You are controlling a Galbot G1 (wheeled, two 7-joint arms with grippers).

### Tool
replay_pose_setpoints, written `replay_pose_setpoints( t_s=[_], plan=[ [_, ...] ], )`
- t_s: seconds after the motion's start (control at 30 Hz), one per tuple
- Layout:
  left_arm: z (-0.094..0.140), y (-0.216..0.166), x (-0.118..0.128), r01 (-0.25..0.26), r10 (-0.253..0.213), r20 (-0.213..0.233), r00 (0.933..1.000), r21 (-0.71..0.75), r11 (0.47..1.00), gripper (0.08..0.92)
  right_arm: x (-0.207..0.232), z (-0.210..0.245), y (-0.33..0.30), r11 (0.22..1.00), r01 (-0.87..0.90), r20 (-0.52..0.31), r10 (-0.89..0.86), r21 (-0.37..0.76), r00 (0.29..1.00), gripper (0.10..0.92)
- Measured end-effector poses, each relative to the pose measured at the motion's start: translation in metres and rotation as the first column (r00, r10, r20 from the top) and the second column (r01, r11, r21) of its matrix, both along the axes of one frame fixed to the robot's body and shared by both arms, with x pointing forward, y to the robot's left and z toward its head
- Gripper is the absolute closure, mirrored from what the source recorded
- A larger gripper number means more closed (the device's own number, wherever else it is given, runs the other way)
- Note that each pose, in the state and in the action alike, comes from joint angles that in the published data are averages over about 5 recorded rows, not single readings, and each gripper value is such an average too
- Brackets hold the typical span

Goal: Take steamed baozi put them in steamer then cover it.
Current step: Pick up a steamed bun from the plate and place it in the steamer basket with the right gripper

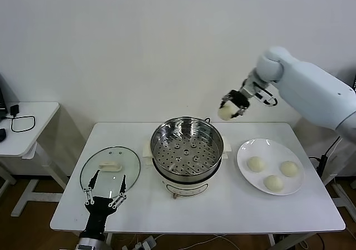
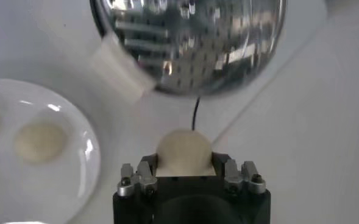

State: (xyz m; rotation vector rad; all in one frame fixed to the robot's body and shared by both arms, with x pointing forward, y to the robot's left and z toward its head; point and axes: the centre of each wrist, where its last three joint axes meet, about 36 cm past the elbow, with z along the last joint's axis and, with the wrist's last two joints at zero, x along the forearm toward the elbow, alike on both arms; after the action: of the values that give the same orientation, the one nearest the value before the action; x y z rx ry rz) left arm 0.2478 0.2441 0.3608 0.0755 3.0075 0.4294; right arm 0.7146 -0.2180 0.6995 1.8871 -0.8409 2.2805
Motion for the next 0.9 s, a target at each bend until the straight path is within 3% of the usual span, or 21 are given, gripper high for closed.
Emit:
replay_pose_setpoints(
  t_s=[0.4,0.9],
  plan=[
    [0.004,0.002,0.001,-0.012,0.012,0.011,0.9999,-0.002,1.0,0.177,-0.009,-0.039,0.094,0.955,-0.274,-0.011,0.275,-0.111,0.961,0.386],
    [0.002,0.005,0.003,-0.022,0.023,0.014,0.9997,-0.008,1.0,0.177,-0.004,-0.093,0.149,0.91,-0.364,-0.036,0.365,-0.196,0.93,0.352]
  ],
)
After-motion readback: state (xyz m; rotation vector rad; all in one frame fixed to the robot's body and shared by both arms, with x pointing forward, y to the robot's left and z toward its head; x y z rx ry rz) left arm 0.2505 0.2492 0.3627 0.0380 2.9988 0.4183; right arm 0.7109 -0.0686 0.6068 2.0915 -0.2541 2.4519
